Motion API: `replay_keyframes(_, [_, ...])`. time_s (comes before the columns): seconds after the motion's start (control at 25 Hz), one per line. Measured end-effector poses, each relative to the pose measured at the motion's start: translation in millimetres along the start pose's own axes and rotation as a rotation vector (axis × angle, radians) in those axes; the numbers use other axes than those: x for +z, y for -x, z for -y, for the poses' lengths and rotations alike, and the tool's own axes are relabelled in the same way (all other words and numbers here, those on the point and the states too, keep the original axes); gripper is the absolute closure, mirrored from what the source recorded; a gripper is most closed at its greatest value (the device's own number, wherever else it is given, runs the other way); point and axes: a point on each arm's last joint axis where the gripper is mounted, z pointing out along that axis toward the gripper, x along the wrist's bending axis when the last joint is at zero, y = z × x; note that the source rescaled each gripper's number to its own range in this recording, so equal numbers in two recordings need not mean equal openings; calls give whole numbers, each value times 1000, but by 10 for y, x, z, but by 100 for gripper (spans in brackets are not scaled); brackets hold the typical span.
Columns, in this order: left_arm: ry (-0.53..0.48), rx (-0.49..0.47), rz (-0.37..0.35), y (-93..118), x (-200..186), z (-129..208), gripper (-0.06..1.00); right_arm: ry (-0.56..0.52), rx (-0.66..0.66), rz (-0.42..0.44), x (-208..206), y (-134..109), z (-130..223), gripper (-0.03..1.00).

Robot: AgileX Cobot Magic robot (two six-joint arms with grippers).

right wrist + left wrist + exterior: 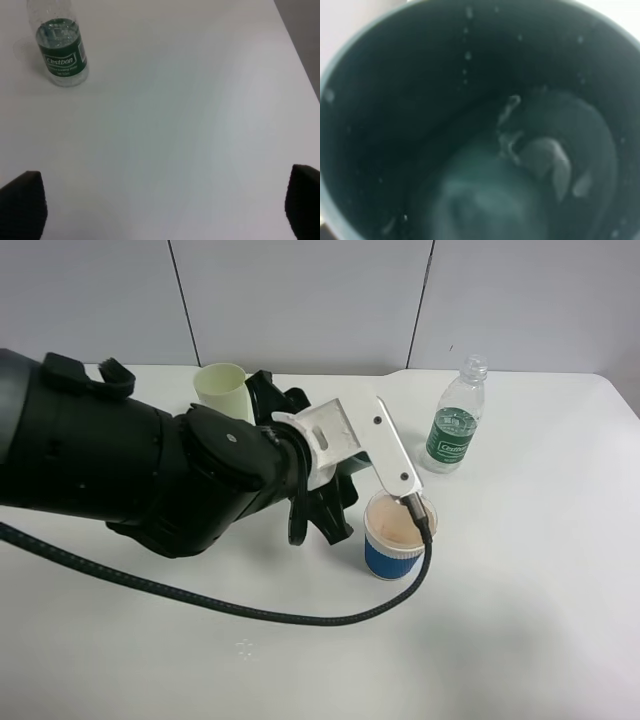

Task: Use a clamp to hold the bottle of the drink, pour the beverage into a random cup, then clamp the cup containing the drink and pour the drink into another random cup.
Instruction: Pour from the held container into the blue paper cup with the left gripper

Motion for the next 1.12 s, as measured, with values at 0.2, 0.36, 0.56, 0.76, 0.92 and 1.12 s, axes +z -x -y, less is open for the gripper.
replay_keyframes(0.2, [-8,70,7,77,26,-38,92,0,0,0,0,0,0,-3])
replay_keyframes(0.36, [-13,80,-2,74,35,-38,92,0,0,0,0,0,0,-3])
replay_keyframes(0.56, [-11,110,-28,51,35,-41,92,0,0,0,0,0,0,-3])
replay_keyframes(0.76, [-6,163,-60,21,34,-49,92,0,0,0,0,0,0,-3])
replay_keyframes(0.92, [17,202,-73,11,34,-71,92,0,0,0,0,0,0,-3])
replay_keyframes(1.12, [53,250,-92,27,9,-117,92,0,0,0,0,0,0,-3])
